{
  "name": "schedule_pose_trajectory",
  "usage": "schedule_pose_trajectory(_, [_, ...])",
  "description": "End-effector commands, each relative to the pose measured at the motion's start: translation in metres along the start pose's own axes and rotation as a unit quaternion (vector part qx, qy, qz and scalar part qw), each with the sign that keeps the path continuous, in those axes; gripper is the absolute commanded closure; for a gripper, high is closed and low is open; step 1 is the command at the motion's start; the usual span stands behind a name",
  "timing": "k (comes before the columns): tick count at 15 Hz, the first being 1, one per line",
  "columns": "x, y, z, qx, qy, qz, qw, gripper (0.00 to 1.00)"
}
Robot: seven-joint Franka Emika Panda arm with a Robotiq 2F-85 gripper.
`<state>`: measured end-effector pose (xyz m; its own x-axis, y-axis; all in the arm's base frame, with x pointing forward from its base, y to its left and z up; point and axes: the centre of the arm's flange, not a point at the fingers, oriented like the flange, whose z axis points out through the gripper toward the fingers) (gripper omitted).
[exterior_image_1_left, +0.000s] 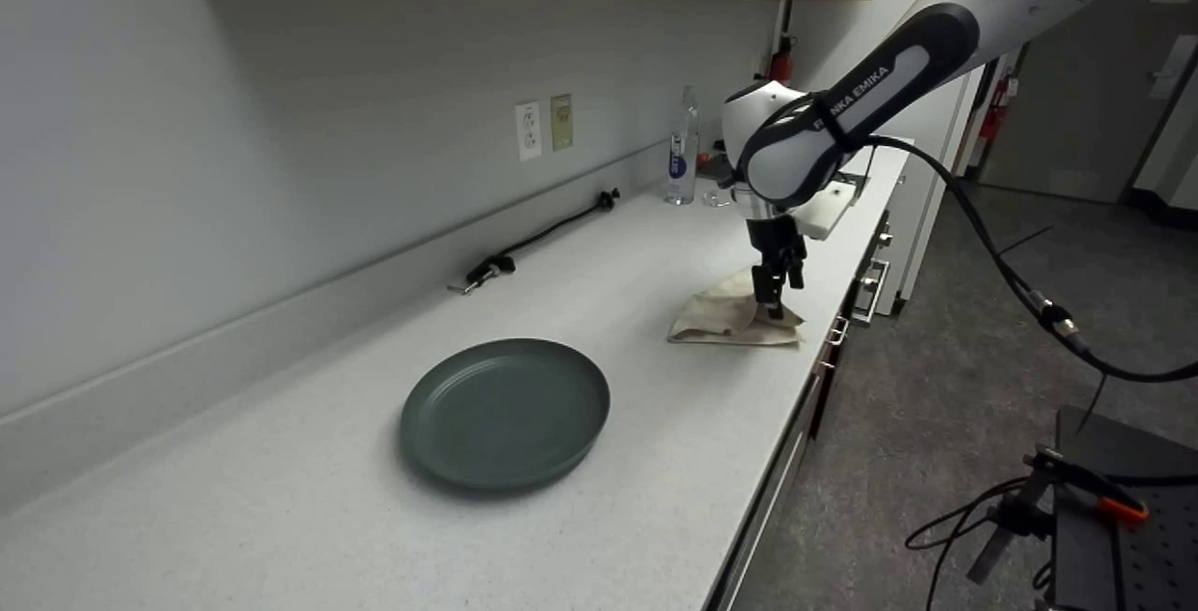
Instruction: Unfold the cloth on the countertop
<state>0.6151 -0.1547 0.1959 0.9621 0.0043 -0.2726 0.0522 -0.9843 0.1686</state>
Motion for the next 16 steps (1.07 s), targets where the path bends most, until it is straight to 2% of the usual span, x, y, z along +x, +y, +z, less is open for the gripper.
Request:
schedule_pose_trajectory(1, [0.0116,0.0062,-0.0002,0.021,-0.018,-0.030,0.9992,0.23])
schedule_pose_trajectory(2, [0.0118,0.0064,0.0002,0.021,-0.020,-0.034,0.9990,0.26])
schedule_pose_trajectory(11, [0.0096,0.0096,0.0020,0.008,-0.043,-0.024,0.9988,0.96])
schedule_pose_trajectory(12, [0.0089,0.0104,0.0009,0.006,-0.047,-0.023,0.9986,0.99])
schedule_pose_trajectory(16, [0.0084,0.0143,-0.0055,-0.002,-0.058,-0.015,0.9982,1.00])
